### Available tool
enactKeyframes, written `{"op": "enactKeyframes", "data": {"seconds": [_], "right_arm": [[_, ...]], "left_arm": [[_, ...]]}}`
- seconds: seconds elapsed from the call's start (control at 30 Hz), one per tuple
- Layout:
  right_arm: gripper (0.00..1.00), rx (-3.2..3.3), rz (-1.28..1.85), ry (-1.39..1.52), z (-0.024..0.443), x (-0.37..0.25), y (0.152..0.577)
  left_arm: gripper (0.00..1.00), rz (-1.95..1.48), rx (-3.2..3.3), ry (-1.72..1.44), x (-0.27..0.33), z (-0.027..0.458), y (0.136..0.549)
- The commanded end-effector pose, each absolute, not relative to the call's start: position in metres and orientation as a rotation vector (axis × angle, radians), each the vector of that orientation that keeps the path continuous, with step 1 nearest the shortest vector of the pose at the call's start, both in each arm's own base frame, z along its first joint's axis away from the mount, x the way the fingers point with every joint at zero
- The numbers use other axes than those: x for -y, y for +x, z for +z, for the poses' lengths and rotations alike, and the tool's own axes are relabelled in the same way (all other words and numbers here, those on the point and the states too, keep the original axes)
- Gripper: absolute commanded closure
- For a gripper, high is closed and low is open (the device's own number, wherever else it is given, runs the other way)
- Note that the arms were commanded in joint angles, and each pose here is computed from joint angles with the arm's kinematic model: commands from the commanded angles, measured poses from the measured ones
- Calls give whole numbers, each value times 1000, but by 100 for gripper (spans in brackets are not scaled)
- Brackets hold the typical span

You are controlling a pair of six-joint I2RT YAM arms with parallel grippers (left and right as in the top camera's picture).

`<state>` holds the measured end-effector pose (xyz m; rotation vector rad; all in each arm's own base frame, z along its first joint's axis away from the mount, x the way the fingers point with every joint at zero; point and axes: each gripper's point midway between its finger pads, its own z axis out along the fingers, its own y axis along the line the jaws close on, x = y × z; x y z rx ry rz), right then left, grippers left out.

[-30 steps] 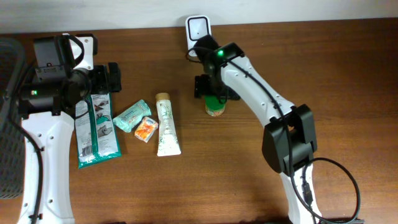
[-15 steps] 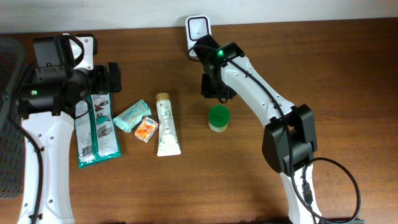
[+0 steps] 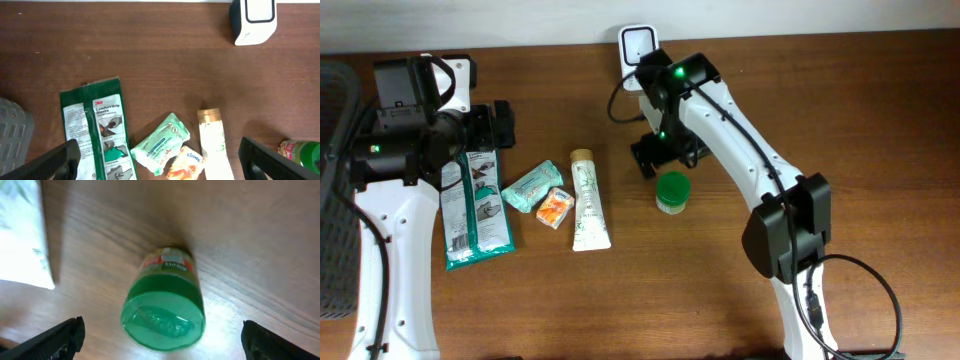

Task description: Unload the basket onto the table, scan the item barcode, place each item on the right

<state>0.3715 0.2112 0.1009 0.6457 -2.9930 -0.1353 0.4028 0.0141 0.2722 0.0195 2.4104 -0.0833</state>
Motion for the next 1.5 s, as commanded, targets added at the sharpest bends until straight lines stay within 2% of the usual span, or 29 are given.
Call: {"op": "enactKeyframes", "data": {"seconds": [0.0,0.1,0.23,0.4,0.43,0.6,0.73,0.8,1.0,1.1,1.2,1.27,1.37,1.47], "right_arm": [[2,2922,-137,703,78,-211,358],[4,2917,-122,706,63,-209,356],[16,2949,-31,655,55,-198,363],[43,2970,-23,651,55,-195,369],[46,2977,-26,651,57,-196,371],[48,3102,-83,752,91,-202,408],[47,3110,-97,1210,111,-217,436],[47,2934,-83,1596,108,-223,433],[47,2378,-24,2268,89,-220,419],[47,2202,-25,2399,77,-214,415],[39,2137,-46,2421,68,-206,410],[29,2141,-58,2404,65,-203,408],[2,2185,-82,2372,65,-205,407],[2,2345,-68,2263,71,-210,416]], "left_arm": [[1,-90,-2394,36,-13,278,405],[1,-90,-2394,36,-13,278,405],[1,-90,-2394,36,-13,278,405],[1,-90,-2394,37,-13,278,405],[1,-90,-2394,36,-13,278,405],[1,-90,-2394,36,-13,278,405],[1,-90,-2394,36,-13,278,405],[1,-90,-2394,36,-13,278,405],[1,-90,-2394,36,-13,278,405],[1,-90,-2394,36,-13,278,405],[1,-90,-2394,36,-13,278,405],[1,-90,-2394,36,-13,278,405],[1,-90,-2394,36,-13,278,405],[1,-90,-2394,36,-13,278,405]]}}
